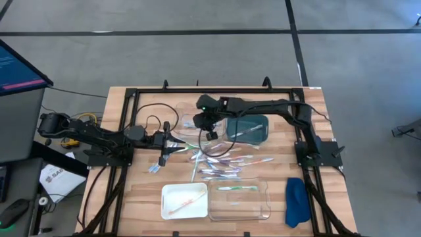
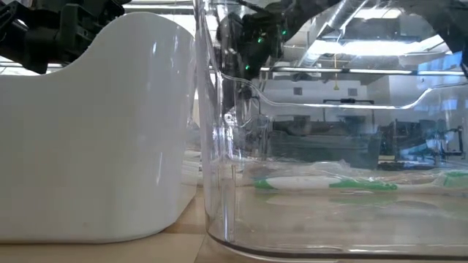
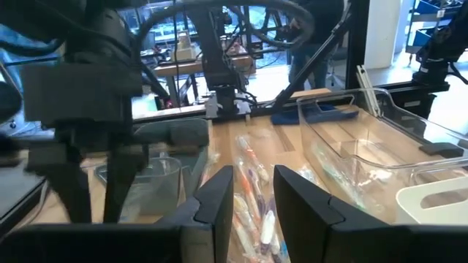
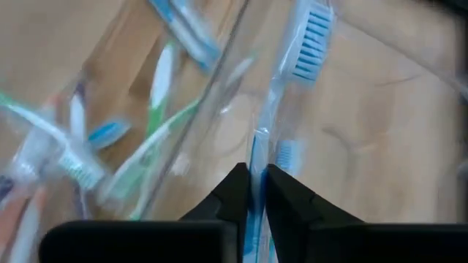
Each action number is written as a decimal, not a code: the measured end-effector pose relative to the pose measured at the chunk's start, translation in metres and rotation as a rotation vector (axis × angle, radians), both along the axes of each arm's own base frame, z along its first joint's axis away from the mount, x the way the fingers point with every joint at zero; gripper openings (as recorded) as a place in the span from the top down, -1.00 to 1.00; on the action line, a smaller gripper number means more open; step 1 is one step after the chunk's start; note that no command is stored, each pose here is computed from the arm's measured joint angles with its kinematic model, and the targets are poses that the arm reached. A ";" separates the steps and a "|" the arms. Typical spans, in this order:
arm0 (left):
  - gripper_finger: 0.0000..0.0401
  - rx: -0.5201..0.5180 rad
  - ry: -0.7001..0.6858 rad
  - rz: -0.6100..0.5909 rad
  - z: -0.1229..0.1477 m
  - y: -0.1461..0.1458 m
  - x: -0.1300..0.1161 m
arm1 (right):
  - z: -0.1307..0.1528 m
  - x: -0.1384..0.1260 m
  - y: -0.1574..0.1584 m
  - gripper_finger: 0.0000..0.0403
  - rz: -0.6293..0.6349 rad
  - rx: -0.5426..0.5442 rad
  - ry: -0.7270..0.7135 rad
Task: Pick & Place Toothbrushes
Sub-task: Put the blue toothbrush into the top transparent bin
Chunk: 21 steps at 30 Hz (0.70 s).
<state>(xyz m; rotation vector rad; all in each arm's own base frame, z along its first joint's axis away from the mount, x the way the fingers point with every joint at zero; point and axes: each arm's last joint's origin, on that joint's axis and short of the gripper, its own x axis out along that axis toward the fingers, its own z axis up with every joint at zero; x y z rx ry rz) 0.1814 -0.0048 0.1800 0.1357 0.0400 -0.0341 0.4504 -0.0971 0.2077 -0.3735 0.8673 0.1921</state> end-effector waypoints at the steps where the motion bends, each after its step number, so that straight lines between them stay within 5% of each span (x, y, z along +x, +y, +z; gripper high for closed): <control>1: 0.53 0.000 -0.001 0.000 0.000 0.000 0.000 | -0.005 -0.002 0.000 0.84 -0.003 0.002 0.032; 6: 0.53 -0.004 -0.004 0.000 0.000 0.000 0.000 | -0.003 -0.003 0.000 0.94 -0.017 -0.013 0.038; 13: 0.53 -0.005 -0.006 0.000 0.001 0.000 0.000 | -0.012 -0.002 0.001 0.80 -0.045 -0.045 0.087; 21: 0.53 -0.005 -0.006 0.000 0.001 0.000 0.000 | -0.034 -0.001 0.003 0.94 -0.065 -0.077 0.174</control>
